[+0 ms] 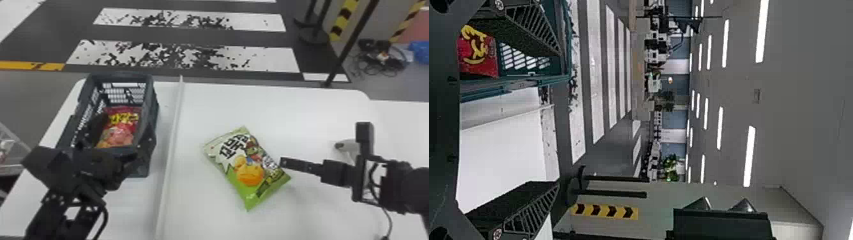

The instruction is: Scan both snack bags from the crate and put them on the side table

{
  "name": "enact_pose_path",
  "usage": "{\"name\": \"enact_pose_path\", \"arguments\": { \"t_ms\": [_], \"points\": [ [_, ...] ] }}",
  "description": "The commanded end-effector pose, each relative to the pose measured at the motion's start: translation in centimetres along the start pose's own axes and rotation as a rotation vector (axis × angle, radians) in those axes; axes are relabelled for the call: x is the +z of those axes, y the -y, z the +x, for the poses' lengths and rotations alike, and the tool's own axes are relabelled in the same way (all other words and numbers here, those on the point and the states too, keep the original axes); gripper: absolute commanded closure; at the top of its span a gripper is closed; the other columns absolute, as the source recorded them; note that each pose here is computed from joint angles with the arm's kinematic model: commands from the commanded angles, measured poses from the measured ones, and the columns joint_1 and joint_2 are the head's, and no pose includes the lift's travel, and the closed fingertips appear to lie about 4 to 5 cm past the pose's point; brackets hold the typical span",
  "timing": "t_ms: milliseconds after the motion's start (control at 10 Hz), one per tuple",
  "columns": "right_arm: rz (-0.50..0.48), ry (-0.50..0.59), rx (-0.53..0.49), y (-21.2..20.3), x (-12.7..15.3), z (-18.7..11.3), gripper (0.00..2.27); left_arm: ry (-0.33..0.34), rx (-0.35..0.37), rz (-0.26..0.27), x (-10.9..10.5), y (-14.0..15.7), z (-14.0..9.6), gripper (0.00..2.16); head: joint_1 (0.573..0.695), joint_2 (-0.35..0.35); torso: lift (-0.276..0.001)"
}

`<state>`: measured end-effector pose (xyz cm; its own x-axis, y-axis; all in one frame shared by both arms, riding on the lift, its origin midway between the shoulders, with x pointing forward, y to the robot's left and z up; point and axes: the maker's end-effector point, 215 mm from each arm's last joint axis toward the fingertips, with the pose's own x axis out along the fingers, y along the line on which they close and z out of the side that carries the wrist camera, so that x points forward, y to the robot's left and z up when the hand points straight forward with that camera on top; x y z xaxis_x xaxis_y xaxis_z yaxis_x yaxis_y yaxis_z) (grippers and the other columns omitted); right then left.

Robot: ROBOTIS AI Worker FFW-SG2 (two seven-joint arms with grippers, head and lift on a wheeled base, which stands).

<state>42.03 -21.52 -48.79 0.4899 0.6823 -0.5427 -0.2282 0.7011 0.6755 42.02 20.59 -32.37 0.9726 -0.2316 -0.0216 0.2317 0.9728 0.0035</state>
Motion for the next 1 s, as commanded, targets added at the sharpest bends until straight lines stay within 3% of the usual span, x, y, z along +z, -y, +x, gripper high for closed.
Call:
{"name": "enact_pose_path", "arguments": {
  "t_ms": [0,500,700,800,900],
  "points": [
    [-0.014,-0.047,-0.013,0.7,-0.6,1.2,0.06,-0.003,-0.004,-0.002,-0.1,0.0,0.1,0.08,0.695,-0.013,-0.087],
    [-0.093,-0.166,0.044,-0.4,-2.0,3.9,0.06,-0.017,-0.008,-0.005,-1.1,-0.1,0.3,0.08,0.695,0.020,-0.087],
    [-0.108,-0.228,0.084,-1.1,-3.4,4.6,0.29,-0.019,-0.014,-0.010,-1.3,0.1,0.4,0.08,0.695,0.036,-0.087],
    [-0.148,-0.226,0.107,-1.7,-3.3,5.0,1.04,-0.023,-0.013,-0.011,-1.6,0.0,0.4,0.08,0.695,0.044,-0.087],
    [-0.150,-0.239,0.086,-1.2,-3.9,5.3,2.16,-0.023,-0.014,-0.012,-1.5,0.1,0.4,0.08,0.695,0.054,-0.087]
  ]
}}
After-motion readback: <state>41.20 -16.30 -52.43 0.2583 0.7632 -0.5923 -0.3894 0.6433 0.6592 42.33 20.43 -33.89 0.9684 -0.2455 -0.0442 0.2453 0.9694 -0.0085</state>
